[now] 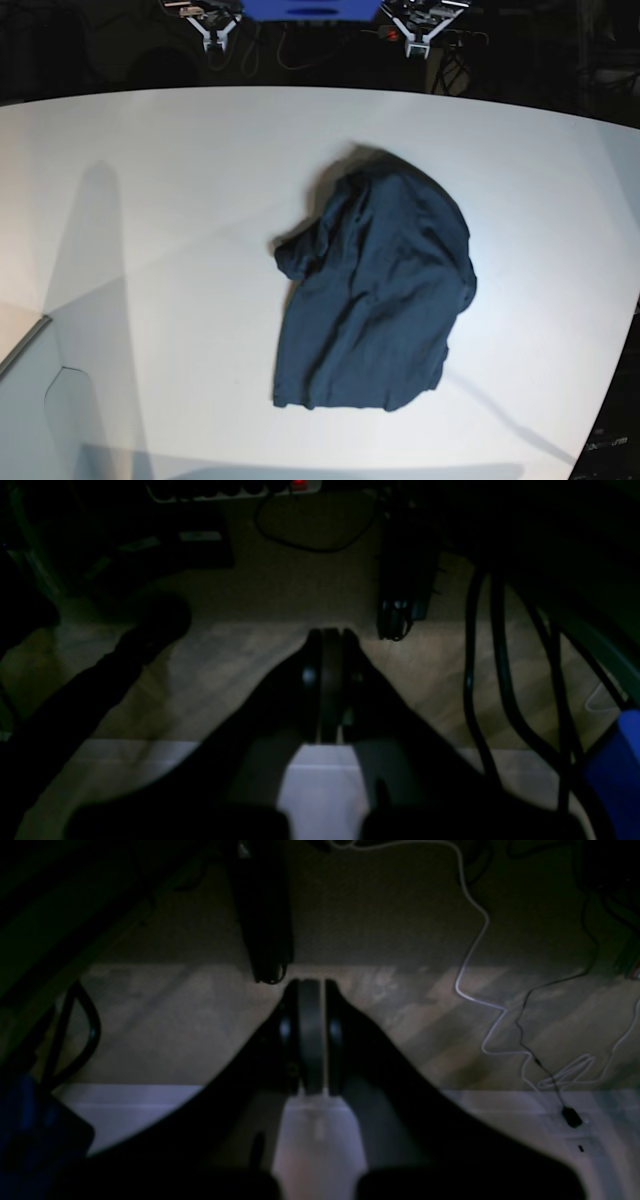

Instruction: Layout the t-shirt on the table in an organized manner, then fold the t-shirt properly

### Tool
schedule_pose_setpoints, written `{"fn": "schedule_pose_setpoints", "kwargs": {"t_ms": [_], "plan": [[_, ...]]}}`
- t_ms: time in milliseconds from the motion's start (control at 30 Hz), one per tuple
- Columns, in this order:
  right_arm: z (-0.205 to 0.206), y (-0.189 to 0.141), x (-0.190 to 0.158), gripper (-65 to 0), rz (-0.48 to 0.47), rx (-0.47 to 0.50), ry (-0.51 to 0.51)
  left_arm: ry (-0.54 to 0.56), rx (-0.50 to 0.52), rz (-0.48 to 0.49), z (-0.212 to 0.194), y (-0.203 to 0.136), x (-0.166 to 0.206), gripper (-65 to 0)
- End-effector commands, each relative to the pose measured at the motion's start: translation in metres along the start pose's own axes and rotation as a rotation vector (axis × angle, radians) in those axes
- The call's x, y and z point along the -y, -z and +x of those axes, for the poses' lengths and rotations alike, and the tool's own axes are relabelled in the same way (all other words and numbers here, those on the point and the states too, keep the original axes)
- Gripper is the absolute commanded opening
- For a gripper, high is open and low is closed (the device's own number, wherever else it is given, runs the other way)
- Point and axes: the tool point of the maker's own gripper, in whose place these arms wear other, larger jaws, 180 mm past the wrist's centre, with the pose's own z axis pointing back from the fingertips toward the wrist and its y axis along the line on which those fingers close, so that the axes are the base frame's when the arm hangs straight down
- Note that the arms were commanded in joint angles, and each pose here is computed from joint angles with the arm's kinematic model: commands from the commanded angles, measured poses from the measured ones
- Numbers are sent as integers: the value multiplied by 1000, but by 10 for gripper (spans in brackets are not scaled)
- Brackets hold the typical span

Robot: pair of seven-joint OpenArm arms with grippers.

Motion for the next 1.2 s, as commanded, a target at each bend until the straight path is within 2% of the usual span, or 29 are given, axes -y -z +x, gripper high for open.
{"fn": "schedule_pose_setpoints", "kwargs": {"t_ms": [0,467,800,967,1067,1167], "plan": [[-4,0,-6,-650,21,-9,4,6,-5,18,-3,0,-9,-650],[-5,0,-3,-650,17,-10,6,2,-5,35,-4,0,-20,-650],[-19,0,-1,-650,14,-30,3,-1,-15,21,-11,0,-13,-650],[-34,0,-1,-650,14,-53,1,-1,-18,19,-13,-1,-13,-650],[-47,-1,13,-650,-7,-72,3,-3,-38,26,-28,-1,-17,-650],[-67,-2,15,-650,-10,-96,2,-1,-12,21,-38,-4,-14,-650]]}}
